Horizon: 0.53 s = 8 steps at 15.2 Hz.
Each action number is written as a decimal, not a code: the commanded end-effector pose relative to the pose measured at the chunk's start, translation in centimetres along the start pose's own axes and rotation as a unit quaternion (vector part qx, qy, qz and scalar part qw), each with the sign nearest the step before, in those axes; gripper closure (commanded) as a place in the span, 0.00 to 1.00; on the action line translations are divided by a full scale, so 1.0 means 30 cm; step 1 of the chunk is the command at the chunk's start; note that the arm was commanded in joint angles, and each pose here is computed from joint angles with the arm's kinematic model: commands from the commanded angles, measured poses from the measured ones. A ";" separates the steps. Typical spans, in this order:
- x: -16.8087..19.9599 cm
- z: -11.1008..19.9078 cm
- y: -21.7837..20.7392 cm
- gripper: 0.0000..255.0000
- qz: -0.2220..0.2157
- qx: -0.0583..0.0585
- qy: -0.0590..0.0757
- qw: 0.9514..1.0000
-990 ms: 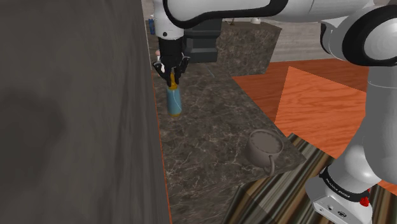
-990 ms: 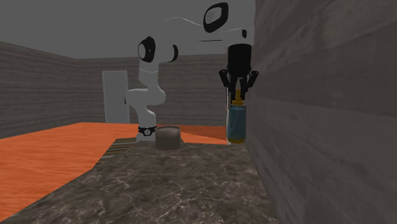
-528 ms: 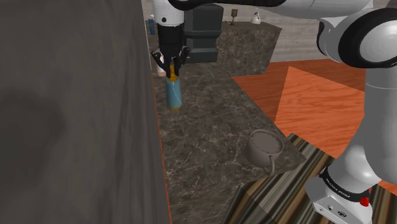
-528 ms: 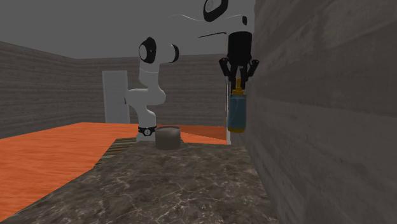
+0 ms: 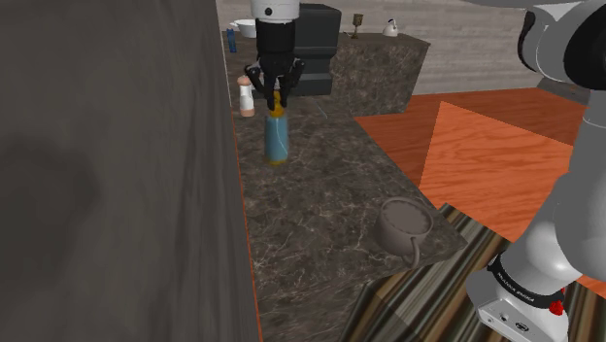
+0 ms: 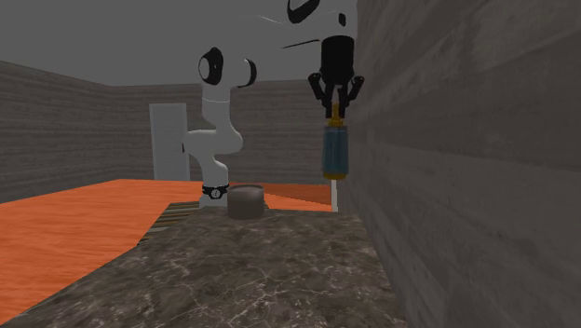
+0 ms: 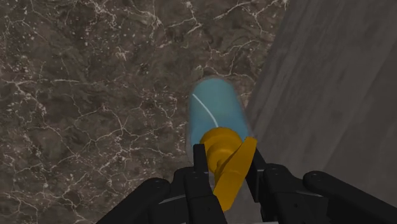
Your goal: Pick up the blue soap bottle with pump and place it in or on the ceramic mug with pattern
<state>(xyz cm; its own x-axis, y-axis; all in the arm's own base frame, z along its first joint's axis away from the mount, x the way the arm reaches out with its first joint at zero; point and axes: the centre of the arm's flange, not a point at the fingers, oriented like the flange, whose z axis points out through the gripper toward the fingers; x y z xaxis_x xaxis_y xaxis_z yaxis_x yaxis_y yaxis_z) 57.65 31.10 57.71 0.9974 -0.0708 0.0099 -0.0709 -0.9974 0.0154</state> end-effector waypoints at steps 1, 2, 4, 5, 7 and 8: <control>-0.078 -0.010 0.048 1.00 0.001 0.000 0.000 1.000; -0.115 -0.018 0.071 1.00 0.001 0.000 0.000 1.000; -0.188 -0.033 0.117 1.00 0.001 0.000 0.000 1.000; -0.225 -0.040 0.140 1.00 0.001 0.000 0.000 1.000; -0.298 -0.055 0.185 1.00 0.001 0.000 0.000 1.000; -0.335 -0.063 0.208 1.00 0.001 0.000 0.000 1.000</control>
<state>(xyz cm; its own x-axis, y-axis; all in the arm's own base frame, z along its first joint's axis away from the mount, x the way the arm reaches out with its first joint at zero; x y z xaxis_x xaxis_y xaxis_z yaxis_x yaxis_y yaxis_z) 48.51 26.12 59.58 0.9974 -0.0708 0.0108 -0.0710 -0.9974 0.0160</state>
